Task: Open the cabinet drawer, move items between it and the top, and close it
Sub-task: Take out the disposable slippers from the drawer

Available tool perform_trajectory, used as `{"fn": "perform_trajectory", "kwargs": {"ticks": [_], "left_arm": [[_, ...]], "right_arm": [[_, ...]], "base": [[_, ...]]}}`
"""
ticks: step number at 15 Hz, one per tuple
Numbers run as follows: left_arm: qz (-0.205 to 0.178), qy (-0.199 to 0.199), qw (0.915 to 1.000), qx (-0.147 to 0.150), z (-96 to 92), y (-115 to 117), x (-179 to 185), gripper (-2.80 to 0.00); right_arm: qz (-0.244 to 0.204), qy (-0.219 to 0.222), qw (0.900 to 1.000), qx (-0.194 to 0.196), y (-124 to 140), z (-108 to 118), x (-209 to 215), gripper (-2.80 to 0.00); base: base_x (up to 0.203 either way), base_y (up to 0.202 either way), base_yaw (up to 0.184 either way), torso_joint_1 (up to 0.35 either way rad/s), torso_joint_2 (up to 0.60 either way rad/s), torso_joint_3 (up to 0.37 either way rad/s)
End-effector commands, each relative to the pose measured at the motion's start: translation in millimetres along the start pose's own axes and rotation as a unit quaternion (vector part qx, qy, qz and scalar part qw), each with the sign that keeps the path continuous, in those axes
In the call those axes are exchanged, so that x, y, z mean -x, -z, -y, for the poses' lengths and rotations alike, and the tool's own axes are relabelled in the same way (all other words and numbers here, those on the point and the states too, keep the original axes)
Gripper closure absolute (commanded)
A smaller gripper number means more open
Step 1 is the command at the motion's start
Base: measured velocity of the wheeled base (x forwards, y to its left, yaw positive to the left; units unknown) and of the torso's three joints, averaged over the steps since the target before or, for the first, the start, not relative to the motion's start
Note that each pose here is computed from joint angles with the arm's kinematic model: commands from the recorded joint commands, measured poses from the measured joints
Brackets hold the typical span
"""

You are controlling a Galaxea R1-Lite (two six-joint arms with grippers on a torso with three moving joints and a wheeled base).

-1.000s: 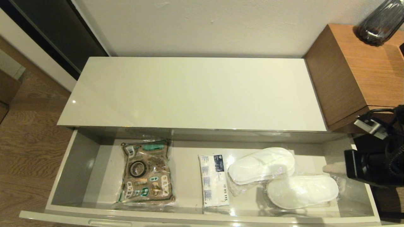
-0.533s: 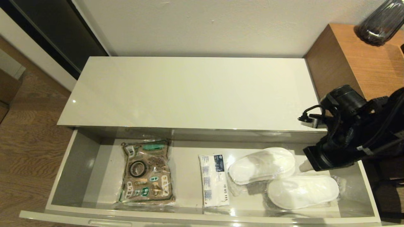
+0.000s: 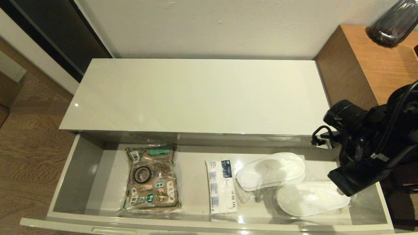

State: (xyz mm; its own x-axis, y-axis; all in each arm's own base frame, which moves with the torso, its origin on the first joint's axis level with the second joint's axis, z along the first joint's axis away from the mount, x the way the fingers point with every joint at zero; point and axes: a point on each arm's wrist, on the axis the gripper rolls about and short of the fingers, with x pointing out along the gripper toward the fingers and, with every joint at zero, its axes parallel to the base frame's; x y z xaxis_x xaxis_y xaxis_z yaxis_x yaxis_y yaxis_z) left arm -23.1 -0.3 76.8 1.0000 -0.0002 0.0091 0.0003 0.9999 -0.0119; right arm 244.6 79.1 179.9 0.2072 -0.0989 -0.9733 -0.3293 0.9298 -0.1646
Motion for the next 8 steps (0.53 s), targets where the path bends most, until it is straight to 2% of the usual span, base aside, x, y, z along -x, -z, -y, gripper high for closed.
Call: {"fn": "perform_trajectory", "kwargs": {"ticks": [1,3,5,8], "left_arm": [[-0.001,0.0,1.0,0.0,0.0,0,0,0.0],[-0.001,0.0,1.0,0.0,0.0,0,0,0.0],[-0.001,0.0,1.0,0.0,0.0,0,0,0.0],[-0.001,0.0,1.0,0.0,0.0,0,0,0.0]], "right_arm": [[0.012,0.027,0.999,0.038,-17,-12,-28,0.0],[0.02,0.041,0.997,0.062,-24,-23,-36,0.0],[0.011,0.047,0.995,0.086,-12,-32,-37,0.0],[0.001,0.059,0.985,0.164,-1,-36,-37,0.0]], "base": [[0.0,0.0,0.0,0.0,0.0,0.0],[0.0,0.0,0.0,0.0,0.0,0.0],[0.0,0.0,0.0,0.0,0.0,0.0],[0.0,0.0,0.0,0.0,0.0,0.0]]}}
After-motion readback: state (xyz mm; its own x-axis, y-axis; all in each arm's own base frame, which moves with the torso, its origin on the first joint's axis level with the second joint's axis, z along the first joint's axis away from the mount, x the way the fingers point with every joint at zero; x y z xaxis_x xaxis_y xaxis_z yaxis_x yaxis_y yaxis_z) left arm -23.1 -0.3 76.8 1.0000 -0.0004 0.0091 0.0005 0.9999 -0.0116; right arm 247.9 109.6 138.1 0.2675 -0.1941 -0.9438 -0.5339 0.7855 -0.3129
